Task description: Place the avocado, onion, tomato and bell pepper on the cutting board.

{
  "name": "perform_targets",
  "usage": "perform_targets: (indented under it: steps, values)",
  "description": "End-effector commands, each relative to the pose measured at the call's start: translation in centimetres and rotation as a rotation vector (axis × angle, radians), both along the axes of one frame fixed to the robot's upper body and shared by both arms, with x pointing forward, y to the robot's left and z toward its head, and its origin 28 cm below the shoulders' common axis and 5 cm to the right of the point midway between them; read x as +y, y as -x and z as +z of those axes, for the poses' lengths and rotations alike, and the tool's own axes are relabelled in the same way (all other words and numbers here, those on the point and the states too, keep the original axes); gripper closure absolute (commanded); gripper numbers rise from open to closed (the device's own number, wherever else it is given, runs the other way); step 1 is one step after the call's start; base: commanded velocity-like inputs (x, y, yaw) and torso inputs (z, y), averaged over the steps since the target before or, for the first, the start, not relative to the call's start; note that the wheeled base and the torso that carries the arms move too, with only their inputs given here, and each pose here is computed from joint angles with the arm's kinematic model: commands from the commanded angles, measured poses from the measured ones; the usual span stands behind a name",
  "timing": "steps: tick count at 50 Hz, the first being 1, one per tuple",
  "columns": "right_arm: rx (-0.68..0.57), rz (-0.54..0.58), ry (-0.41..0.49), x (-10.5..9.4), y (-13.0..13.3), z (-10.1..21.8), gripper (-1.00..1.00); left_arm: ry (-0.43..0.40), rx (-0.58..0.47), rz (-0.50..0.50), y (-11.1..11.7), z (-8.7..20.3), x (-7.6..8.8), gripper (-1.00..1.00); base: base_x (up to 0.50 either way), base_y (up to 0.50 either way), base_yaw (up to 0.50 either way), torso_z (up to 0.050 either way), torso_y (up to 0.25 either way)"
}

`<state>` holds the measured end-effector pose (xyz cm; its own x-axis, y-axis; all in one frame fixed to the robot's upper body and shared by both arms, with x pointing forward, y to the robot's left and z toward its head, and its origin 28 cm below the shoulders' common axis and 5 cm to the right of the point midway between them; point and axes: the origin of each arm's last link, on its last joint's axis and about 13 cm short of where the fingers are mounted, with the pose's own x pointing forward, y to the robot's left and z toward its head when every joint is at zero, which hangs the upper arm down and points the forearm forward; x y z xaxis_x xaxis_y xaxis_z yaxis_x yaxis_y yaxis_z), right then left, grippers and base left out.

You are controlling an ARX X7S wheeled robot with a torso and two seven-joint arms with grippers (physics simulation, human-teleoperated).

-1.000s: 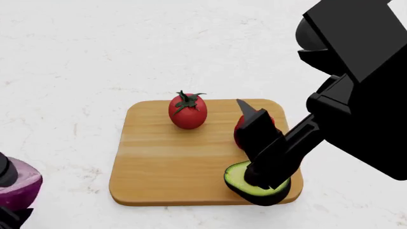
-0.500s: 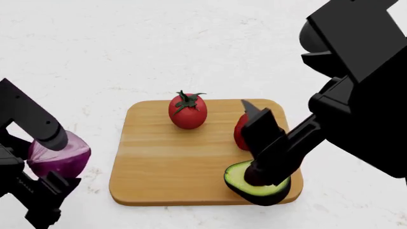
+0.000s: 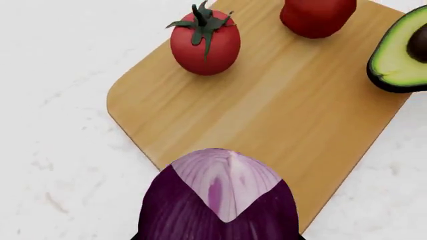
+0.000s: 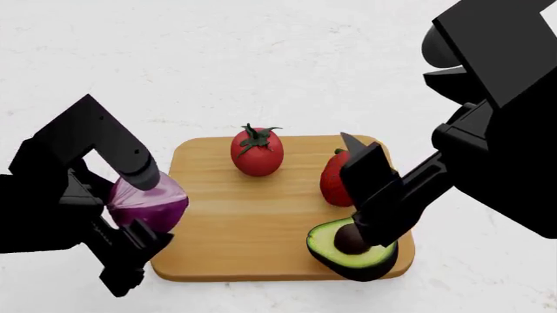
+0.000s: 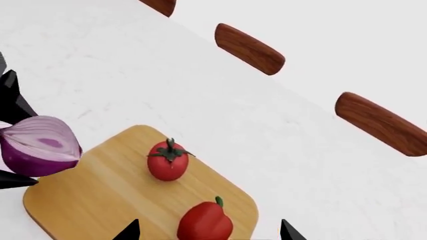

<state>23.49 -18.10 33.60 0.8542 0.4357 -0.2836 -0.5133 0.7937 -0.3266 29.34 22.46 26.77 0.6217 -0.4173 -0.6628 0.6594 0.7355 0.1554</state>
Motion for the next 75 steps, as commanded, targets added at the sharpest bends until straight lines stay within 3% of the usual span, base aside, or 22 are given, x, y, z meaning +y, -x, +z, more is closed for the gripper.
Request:
perform_targets:
  steps: [1,22,36,53,60,61,75]
  values:
    - [0.003,-0.007,0.001,0.0,0.0,-0.1,-1.0,0.025,0.004,-0.037,-1.9,0.0,-1.7,1.0,0.0,0.0,0.0,0.0,0.0]
    - [0.007,-0.018,0.0,-0.3,0.1,-0.1,-1.0,0.061,0.015,-0.086,-4.2,-0.1,-3.7,1.0,0.0,0.0,0.0,0.0,0.0]
    - [0.011,-0.014,-0.003,-0.1,-0.1,-0.3,-1.0,0.06,0.046,-0.071,-5.6,-1.3,-3.7,1.0,0.0,0.0,0.0,0.0,0.0]
    - [0.01,-0.007,-0.001,0.0,-0.1,-0.2,-1.0,0.041,0.071,-0.083,-5.5,-2.3,-3.9,1.0,0.0,0.0,0.0,0.0,0.001]
    - [0.006,-0.006,0.001,0.0,0.0,0.0,-1.0,0.055,0.057,-0.072,-5.6,-1.4,-3.8,1.0,0.0,0.0,0.0,0.0,0.0]
    - [0.006,-0.006,0.0,0.0,0.0,0.0,-1.0,0.055,0.055,-0.073,-5.5,-1.4,-3.8,-1.0,0.0,0.0,0.0,0.0,0.0]
    - [-0.008,-0.017,0.008,0.0,-0.2,0.4,-1.0,0.064,0.041,-0.086,-5.3,-0.6,-3.7,-1.0,0.0,0.0,0.0,0.0,0.0]
